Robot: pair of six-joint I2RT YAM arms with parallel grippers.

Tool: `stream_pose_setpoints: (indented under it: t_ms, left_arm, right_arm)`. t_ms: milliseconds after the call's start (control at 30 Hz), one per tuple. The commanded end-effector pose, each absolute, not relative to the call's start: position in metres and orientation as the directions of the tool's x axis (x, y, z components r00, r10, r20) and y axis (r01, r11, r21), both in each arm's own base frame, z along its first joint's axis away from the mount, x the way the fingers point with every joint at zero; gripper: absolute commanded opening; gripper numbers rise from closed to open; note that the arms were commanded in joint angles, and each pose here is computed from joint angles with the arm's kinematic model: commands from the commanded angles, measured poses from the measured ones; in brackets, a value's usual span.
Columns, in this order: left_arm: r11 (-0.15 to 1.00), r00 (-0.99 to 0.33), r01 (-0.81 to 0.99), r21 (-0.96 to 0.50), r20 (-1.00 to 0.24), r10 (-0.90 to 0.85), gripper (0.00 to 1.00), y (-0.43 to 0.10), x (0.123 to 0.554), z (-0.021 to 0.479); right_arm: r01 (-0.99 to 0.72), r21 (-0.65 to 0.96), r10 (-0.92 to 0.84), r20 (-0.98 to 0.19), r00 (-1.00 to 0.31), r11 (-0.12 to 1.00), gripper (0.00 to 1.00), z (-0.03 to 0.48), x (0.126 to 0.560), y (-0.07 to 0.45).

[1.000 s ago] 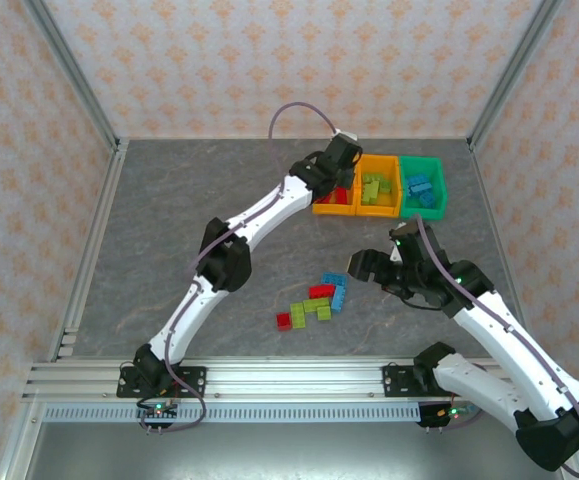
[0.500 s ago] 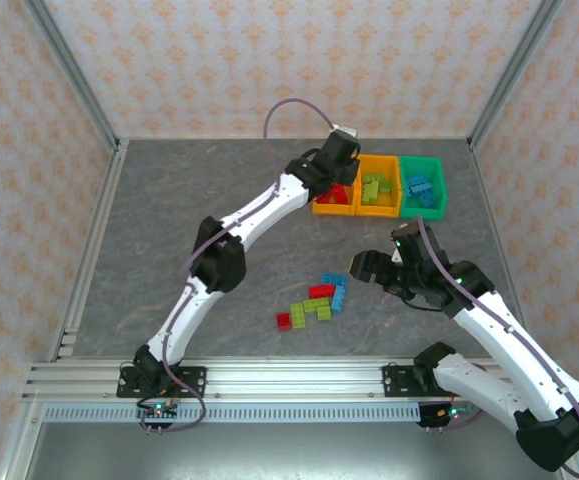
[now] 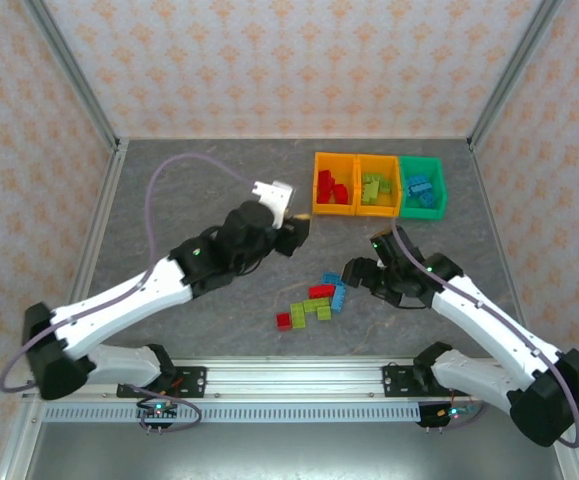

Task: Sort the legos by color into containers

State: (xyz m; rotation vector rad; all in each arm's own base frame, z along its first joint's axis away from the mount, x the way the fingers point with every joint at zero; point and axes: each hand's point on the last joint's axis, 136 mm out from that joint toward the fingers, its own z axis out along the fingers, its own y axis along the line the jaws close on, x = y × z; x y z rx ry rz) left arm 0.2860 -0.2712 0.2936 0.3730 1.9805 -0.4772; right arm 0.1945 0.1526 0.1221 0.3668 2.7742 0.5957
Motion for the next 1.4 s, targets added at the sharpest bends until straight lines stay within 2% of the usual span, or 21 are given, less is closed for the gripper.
stream_pose_setpoints:
  t_ms: [0,100,267,367,500,633,767,900,1067,1133,1233,1367]
  left_arm:
    - [0.867,-0.445,0.493,-0.068,-0.876,0.185,0.49,-0.238,0.255,0.272]
    - [0.833,-0.435,0.553,-0.013,-0.857,0.275,0.51,-0.213,0.226,0.275]
    - [0.765,-0.355,0.626,0.153,-0.817,0.455,0.65,-0.176,0.197,0.270]
    - [0.731,-0.310,0.639,0.239,-0.790,0.529,0.72,-0.163,0.192,0.255]
    - [0.728,-0.290,0.628,0.275,-0.785,0.547,0.78,-0.158,0.193,0.240]
    - [0.695,-0.282,0.654,0.298,-0.756,0.590,0.83,-0.158,0.191,0.228]
    - [0.683,-0.284,0.666,0.301,-0.744,0.605,0.85,-0.157,0.188,0.219]
    - [0.684,-0.280,0.668,0.293,-0.752,0.596,0.86,-0.156,0.185,0.219]
    - [0.690,-0.265,0.665,0.286,-0.774,0.576,0.87,-0.154,0.183,0.225]
    - [0.675,-0.247,0.688,0.269,-0.787,0.565,0.89,-0.158,0.178,0.227]
    - [0.620,-0.197,0.753,0.221,-0.823,0.532,0.98,-0.170,0.166,0.234]
    - [0.610,-0.143,0.770,0.186,-0.882,0.449,1.00,-0.172,0.158,0.252]
  right_arm:
    - [0.174,0.462,0.304,-0.223,-0.926,0.870,0.79,0.116,0.200,0.168]
    - [0.156,0.440,0.273,-0.218,-0.937,0.884,0.77,0.105,0.199,0.179]
    - [0.129,0.375,0.217,-0.204,-0.955,0.918,0.73,0.082,0.200,0.192]
    - [0.129,0.347,0.205,-0.192,-0.960,0.929,0.69,0.068,0.202,0.196]
    - [0.136,0.326,0.193,-0.149,-0.970,0.936,0.63,0.047,0.200,0.203]
    - [0.141,0.263,0.181,-0.135,-0.974,0.954,0.49,0.032,0.197,0.197]
    - [0.171,0.214,0.209,-0.166,-0.964,0.962,0.34,0.029,0.198,0.183]
    - [0.199,0.197,0.239,-0.206,-0.949,0.960,0.24,0.035,0.200,0.173]
    - [0.229,0.219,0.294,-0.338,-0.894,0.949,0.17,0.072,0.210,0.154]
    - [0.242,0.247,0.330,-0.433,-0.839,0.938,0.16,0.100,0.217,0.142]
    - [0.275,0.232,0.360,-0.586,-0.726,0.933,0.15,0.141,0.235,0.114]
    - [0.367,0.213,0.407,-0.682,-0.608,0.905,0.15,0.180,0.272,0.071]
